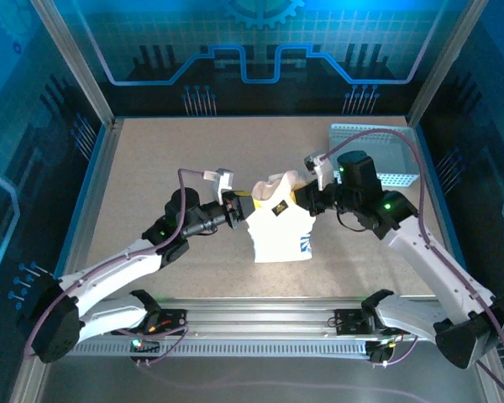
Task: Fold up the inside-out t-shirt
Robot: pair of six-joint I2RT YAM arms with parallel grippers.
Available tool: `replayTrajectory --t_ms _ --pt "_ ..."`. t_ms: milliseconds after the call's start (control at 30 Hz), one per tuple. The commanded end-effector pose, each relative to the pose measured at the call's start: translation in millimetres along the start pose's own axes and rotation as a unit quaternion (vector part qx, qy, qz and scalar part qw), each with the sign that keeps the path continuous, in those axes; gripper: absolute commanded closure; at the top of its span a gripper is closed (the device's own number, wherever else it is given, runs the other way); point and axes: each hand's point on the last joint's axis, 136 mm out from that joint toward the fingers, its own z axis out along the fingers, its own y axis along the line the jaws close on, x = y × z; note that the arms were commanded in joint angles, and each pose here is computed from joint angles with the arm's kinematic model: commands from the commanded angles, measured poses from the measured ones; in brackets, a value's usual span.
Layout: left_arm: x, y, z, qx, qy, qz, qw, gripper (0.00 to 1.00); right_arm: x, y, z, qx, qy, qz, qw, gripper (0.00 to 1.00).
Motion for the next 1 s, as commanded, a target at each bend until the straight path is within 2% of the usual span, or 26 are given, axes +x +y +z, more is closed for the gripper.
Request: replayTrajectory --t_ms 0,100,267,467,533,600,667,733,833,900,967 --pt "14 48 6 -0.106 0.02 -0.035 0.994 1.0 -11 -21 23 0.036 0.007 0.026 0.999 1.0" --pt "8 91 21 -0.168 0.025 -0.055 0.984 1.0 -15 -42 61 0.047 0.036 0.028 0.998 1.0" --pt "10 172 48 -0.255 0.054 -0.102 0.96 1.0 -25 -100 127 0.074 0.075 0.05 0.993 1.0" --pt "2 237 82 -0.287 0.075 -0.136 0.945 1.0 -25 -156 181 0.096 0.102 0.068 0.988 1.0" --pt "-1 253 89 -0.295 0.079 -0.143 0.941 0.93 -28 -167 188 0.101 0.101 0.072 0.987 1.0" --pt "-2 266 93 -0.303 0.083 -0.152 0.937 0.86 -34 -174 192 0.098 0.093 0.074 0.988 0.91" --pt "-5 278 93 -0.316 0.085 -0.162 0.931 0.67 -39 -184 196 0.109 0.091 0.073 0.987 0.69" --pt "-12 285 85 -0.339 0.081 -0.166 0.922 0.53 -45 -195 194 0.133 0.092 0.071 0.984 0.46" --pt "-32 289 61 -0.398 0.076 -0.158 0.9 0.32 -58 -209 178 0.179 0.091 0.067 0.977 0.24" --pt "-47 282 46 -0.426 0.073 -0.136 0.891 0.29 -66 -214 162 0.202 0.087 0.069 0.973 0.18" --pt "-55 268 34 -0.435 0.074 -0.132 0.888 0.24 -67 -211 146 0.208 0.088 0.075 0.971 0.17"
